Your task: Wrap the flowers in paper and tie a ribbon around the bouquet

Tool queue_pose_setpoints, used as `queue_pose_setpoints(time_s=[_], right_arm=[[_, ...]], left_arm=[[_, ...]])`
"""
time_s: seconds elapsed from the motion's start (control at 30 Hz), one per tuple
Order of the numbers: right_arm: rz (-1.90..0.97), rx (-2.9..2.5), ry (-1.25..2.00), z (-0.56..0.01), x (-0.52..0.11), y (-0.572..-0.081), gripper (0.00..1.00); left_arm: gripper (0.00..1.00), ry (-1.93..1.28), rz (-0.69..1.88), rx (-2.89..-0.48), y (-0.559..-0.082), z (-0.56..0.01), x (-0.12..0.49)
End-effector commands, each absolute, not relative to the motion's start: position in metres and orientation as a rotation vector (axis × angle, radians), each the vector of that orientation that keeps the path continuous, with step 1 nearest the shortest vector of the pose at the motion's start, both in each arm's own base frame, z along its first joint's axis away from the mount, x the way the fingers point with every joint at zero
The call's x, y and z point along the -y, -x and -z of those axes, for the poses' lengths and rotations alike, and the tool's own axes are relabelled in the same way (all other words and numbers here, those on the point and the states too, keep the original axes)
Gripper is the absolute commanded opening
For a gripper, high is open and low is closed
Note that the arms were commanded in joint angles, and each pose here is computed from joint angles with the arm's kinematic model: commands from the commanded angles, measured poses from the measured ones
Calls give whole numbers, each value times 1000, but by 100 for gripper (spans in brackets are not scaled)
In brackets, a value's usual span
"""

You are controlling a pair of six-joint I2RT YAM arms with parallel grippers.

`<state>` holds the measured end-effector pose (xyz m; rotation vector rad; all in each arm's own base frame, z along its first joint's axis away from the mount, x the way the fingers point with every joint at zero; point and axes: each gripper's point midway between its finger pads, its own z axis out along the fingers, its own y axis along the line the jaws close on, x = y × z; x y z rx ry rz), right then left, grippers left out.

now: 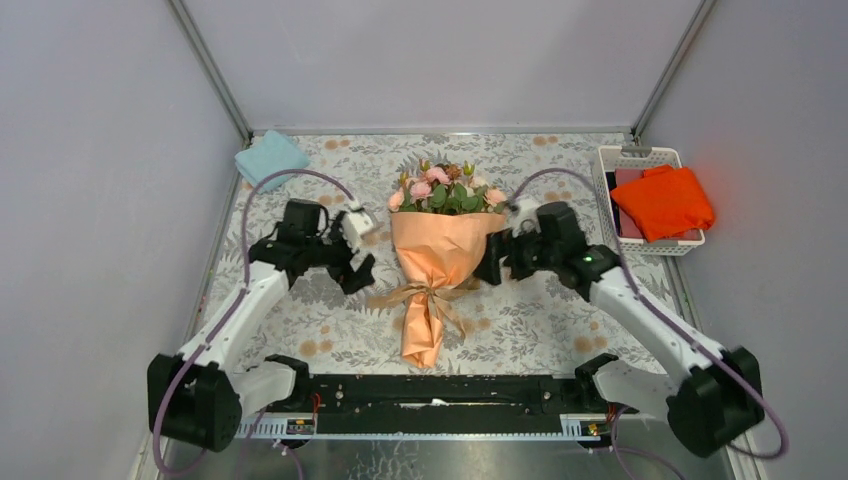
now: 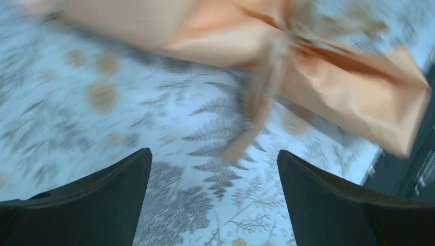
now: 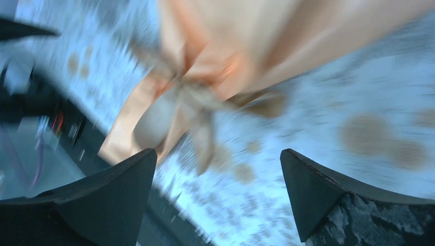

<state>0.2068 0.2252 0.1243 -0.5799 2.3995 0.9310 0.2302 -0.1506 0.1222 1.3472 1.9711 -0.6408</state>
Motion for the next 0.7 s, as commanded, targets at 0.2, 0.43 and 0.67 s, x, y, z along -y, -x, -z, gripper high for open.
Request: queue_pose_setpoints(time_s=[0.2, 0.43, 0.67], right_arm=[[19, -1951, -72, -192, -42, -335, 100], [86, -1742, -365, -198, -13, -354, 100], [161, -1732, -491, -172, 6, -343, 99]], left_arm=[[99, -119, 328, -2044, -321, -174, 47], [99, -167, 155, -2081, -319, -143, 17], [99, -168, 160, -1970, -320, -130, 19]])
